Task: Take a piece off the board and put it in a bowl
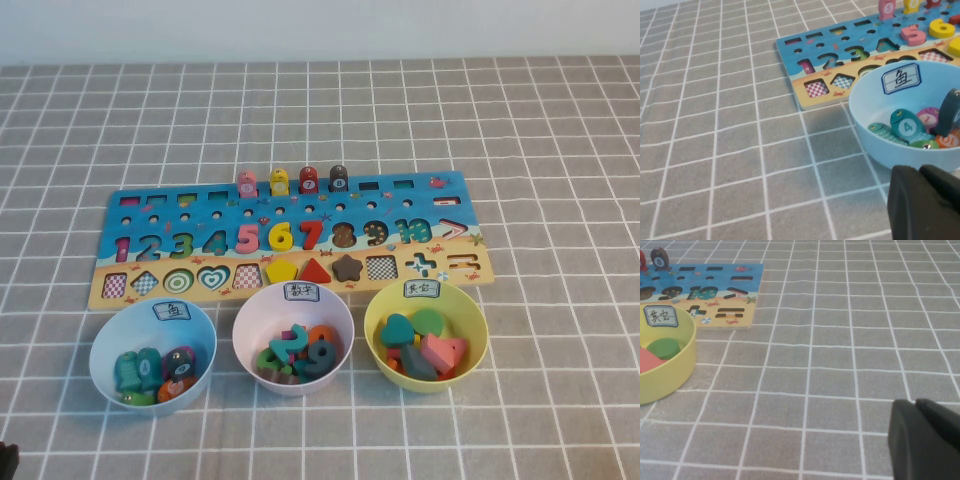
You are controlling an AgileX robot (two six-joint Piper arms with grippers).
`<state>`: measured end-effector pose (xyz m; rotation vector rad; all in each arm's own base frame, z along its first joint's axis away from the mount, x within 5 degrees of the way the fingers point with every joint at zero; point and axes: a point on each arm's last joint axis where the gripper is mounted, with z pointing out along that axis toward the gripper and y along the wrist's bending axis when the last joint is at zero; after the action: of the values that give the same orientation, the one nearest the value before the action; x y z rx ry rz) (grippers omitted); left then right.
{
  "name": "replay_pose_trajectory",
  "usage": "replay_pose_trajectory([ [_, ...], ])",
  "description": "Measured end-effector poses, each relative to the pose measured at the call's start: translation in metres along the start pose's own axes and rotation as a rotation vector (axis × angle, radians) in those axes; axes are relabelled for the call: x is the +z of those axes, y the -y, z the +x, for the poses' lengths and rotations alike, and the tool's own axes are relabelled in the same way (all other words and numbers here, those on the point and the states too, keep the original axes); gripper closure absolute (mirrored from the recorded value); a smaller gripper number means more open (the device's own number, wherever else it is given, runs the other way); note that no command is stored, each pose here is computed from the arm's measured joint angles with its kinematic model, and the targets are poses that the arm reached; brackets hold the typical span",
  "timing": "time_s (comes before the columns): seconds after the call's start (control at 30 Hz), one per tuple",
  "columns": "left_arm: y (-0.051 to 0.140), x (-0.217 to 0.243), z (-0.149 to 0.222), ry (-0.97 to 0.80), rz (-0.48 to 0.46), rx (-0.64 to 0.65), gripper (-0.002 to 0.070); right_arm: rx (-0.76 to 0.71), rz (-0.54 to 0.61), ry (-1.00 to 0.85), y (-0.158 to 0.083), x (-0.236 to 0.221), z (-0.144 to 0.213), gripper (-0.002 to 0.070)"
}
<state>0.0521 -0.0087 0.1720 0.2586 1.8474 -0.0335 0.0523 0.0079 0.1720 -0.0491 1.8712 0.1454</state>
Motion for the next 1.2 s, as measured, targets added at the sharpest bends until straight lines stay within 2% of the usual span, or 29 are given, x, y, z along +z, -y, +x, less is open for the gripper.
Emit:
replay_pose_trajectory([
  [0.13, 0.002, 0.0, -0.004, 0.04, 0.02, -0.068, 0.068, 0.0, 0.0, 0.0, 0.0, 0.0, 0.0, 0.0694],
  [0.37, 0.003, -0.002, -0.021, 0.22, 0.09, -0.468, 0.068, 0.0, 0.0, 0.0, 0.0, 0.0, 0.0, 0.0694],
  [0.47, 0.001, -0.004, -0.026, 0.273, 0.094, -0.56, 0.068, 0.0, 0.0, 0.0, 0.0, 0.0, 0.0, 0.0694],
  [0.83, -0.001, -0.007, -0.041, 0.297, 0.097, -0.585, 0.068, 0.0, 0.0, 0.0, 0.0, 0.0, 0.0, 0.0694],
  [1.07, 0.002, 0.012, -0.102, -0.001, 0.159, -0.565, 0.068, 0.0, 0.0, 0.0, 0.0, 0.0, 0.0, 0.0694],
  [1.2, 0.004, 0.037, -0.129, -0.181, 0.196, -0.477, 0.068, 0.0, 0.0, 0.0, 0.0, 0.0, 0.0, 0.0694],
])
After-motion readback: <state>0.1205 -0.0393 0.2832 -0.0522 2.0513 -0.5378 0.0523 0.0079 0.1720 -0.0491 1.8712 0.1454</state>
